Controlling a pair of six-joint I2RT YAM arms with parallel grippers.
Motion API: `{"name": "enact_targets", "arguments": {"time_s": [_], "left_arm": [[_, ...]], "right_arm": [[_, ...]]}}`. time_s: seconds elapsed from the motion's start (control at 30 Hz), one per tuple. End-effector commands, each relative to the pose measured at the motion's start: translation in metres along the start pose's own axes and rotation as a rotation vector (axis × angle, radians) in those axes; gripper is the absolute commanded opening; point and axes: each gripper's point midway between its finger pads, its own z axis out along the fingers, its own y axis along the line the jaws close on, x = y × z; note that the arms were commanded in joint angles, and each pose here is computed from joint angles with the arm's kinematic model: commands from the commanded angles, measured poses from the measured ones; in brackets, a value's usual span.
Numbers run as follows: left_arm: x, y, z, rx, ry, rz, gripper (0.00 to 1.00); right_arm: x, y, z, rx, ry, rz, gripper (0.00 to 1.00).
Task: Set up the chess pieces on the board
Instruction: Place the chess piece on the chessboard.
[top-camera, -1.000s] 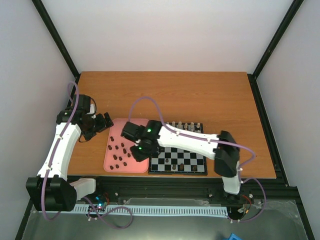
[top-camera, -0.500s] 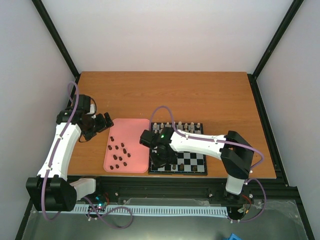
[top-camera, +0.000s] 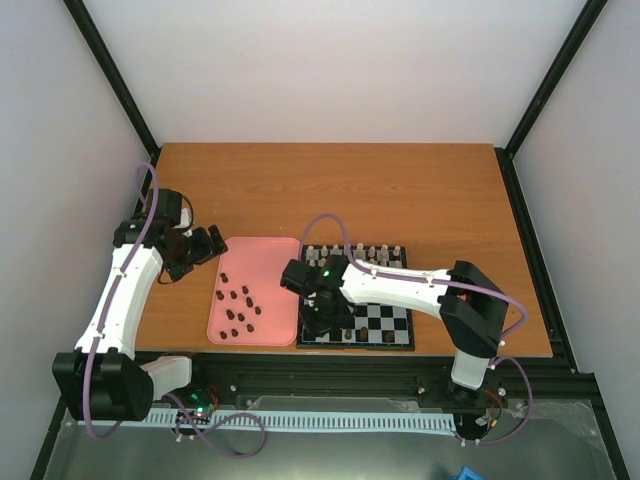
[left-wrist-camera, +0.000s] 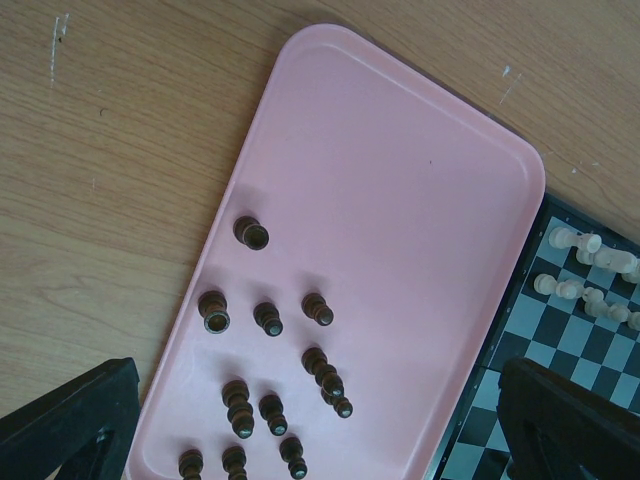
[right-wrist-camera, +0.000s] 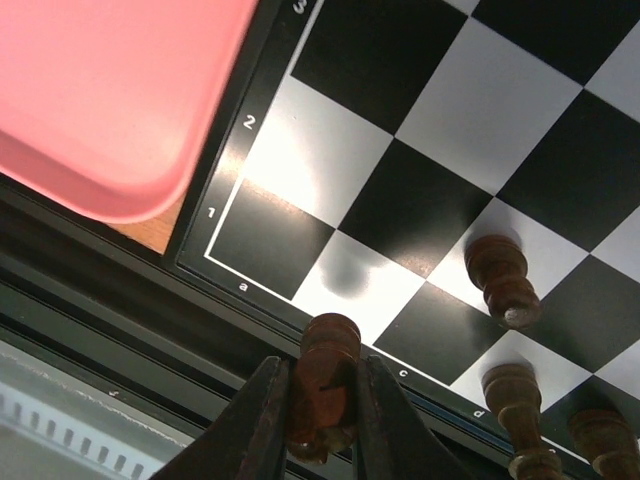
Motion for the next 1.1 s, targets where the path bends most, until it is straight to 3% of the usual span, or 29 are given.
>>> {"name": "enact_targets", "arguments": {"time_s": [0.0, 0.7, 0.8, 1.07], "left_arm": [[-0.005, -0.004, -0.002, 0.019, -0.014, 0.013, 1.00], [-0.004, -0.004, 0.001, 0.024, -0.009, 0.013, 1.00], [-0.004, -0.004, 0.001, 0.024, -0.007, 0.013, 1.00], [-0.004, -0.005, 0.002, 0.027, -0.004, 0.014, 1.00]], "right_arm": [[0.004, -0.004, 0.006, 0.001, 0.018, 0.007, 0.15], [-0.003, -0.002, 0.019, 0.014, 0.017, 0.006, 0.16], [-0.004, -0.002, 0.019, 0.013, 0.016, 0.006, 0.25], [-0.011, 0.000, 0.004, 0.022, -0.022, 0.001, 0.35]]}}
